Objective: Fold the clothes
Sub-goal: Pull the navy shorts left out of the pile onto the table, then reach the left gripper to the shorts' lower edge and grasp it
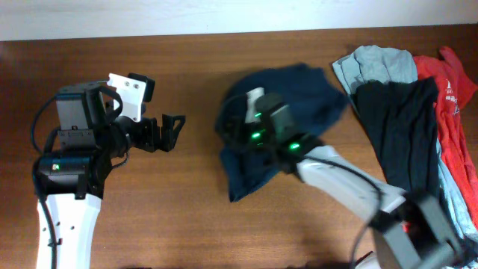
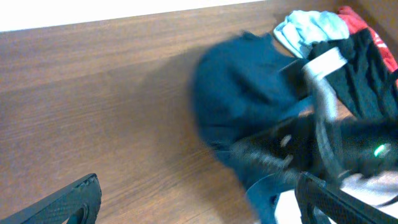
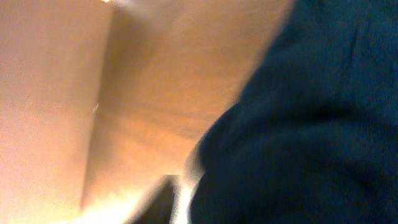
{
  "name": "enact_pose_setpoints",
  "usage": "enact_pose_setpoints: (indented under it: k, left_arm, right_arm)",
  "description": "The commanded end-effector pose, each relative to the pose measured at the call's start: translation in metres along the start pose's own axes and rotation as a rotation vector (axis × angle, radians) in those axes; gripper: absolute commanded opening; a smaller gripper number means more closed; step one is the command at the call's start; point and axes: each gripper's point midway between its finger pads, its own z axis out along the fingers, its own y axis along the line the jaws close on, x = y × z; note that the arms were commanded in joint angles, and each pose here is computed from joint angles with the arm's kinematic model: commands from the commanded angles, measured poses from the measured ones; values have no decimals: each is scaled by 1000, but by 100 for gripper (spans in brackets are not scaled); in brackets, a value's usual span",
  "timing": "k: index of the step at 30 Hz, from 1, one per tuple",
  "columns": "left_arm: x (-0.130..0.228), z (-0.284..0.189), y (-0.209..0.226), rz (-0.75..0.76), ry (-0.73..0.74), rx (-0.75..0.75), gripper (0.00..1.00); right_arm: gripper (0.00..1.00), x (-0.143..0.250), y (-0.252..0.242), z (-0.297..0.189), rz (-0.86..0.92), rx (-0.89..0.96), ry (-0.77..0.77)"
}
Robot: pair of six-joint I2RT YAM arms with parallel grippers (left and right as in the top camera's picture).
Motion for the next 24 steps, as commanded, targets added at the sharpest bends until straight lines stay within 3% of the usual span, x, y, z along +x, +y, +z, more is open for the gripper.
enact_pose_setpoints:
  k: [1,6,12,18,21,24]
  left_arm:
    - [-4,-6,6,3,-7,-47,99]
    - [-4,-6,6,2,-7,-47,99]
    - [9,13,0,-7,68,-12,99]
    - [70,83,-55,196,364,157,99]
    - [119,120,-65,318,576,85,93]
    - [151,139,-79,400,695,73,92]
  right_arm:
    - [52,8,15,9,-44,-29,13]
    - [57,-21,-6,-20,-172,32,-35]
    - [57,-64,-99,-82,-54,302,-108]
    - [64,-68,-182,-140,104,479,-77]
    - [68,-60,-203,-157,131,530,-41]
    - [69,-56,-211,-165,129,551,-23]
